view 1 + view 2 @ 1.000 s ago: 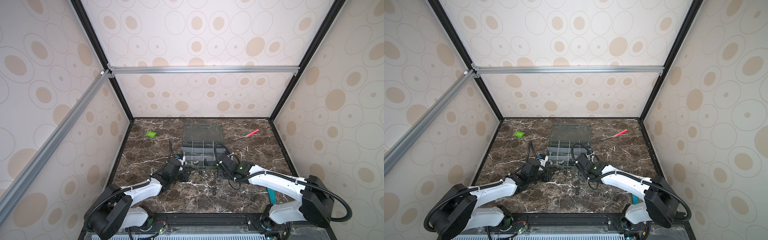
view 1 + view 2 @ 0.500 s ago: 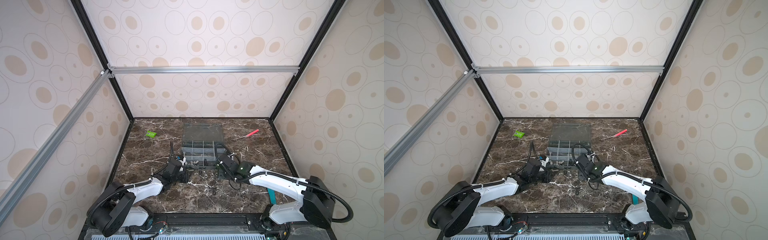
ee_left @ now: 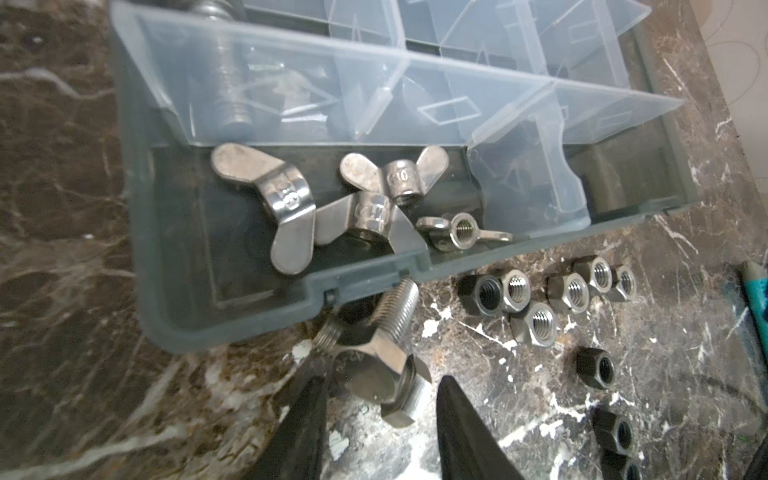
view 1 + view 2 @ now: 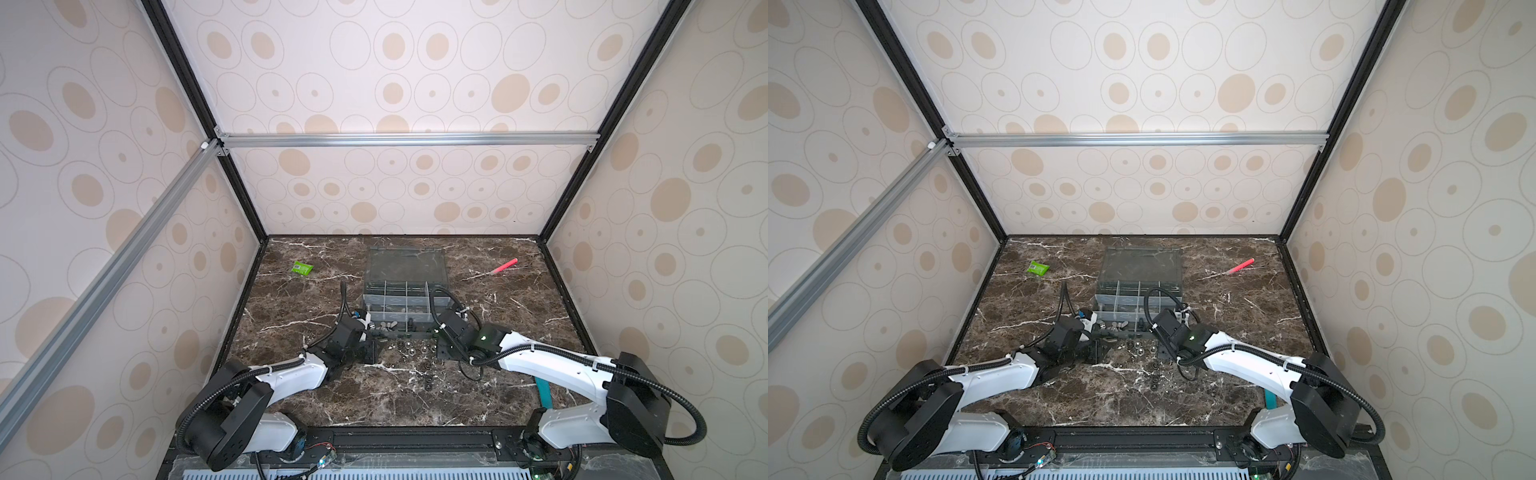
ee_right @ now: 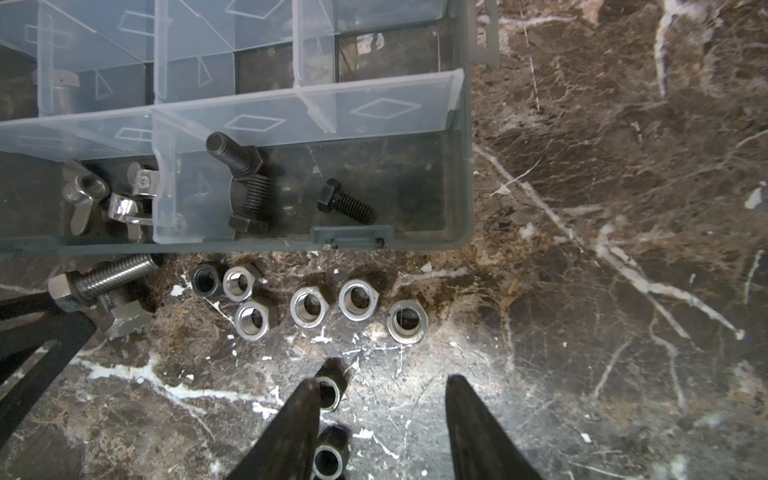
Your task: Sort the screws and nuts into containers
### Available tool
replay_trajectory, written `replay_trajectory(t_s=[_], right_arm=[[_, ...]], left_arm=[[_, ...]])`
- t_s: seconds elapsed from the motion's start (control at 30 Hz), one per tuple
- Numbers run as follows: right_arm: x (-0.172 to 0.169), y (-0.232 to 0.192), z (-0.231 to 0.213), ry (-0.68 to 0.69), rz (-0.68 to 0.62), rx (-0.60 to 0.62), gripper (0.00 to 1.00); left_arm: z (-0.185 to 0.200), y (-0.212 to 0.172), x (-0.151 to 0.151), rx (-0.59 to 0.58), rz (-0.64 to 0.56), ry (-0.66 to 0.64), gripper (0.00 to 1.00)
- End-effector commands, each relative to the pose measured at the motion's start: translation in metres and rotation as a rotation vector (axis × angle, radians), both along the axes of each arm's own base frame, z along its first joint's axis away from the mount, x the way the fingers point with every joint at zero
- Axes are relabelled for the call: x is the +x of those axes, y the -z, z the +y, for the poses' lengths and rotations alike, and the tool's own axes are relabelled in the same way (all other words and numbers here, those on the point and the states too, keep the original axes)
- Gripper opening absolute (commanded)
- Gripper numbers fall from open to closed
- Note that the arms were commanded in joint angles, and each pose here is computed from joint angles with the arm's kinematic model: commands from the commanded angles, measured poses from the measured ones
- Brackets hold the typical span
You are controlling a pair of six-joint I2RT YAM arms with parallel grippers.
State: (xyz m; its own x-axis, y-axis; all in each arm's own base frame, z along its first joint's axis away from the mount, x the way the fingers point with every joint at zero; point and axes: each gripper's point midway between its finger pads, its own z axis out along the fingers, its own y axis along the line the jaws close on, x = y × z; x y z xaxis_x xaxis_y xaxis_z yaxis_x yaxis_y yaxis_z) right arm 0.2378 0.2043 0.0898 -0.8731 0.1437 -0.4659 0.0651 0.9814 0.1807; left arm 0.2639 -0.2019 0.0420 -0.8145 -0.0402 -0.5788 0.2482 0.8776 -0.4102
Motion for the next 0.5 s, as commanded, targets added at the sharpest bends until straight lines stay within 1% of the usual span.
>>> replay_trajectory(t_s=[0.0,0.23,0.47], right_arm=[[0.0003,-0.0022,-0.0068,0.029,-0.015,-0.002,0.53],[-0.0007,-0.002,-0.0083,0.031,-0.014,-0.004,0.53],[-0.0014,-0.0017,-0.0094,0.038,-0.016,0.003,0.53]], left_arm=[[-0.0005,-0.0089,0.0148,-0.002,-0.025,-0.031,0.45],[-0.0063,-0.0096,0.0183,-0.011,-0.025,-0.014,0.45],[-0.0071,-0.0099,0.0221,-0.004,-0.035,-0.012,0.42]])
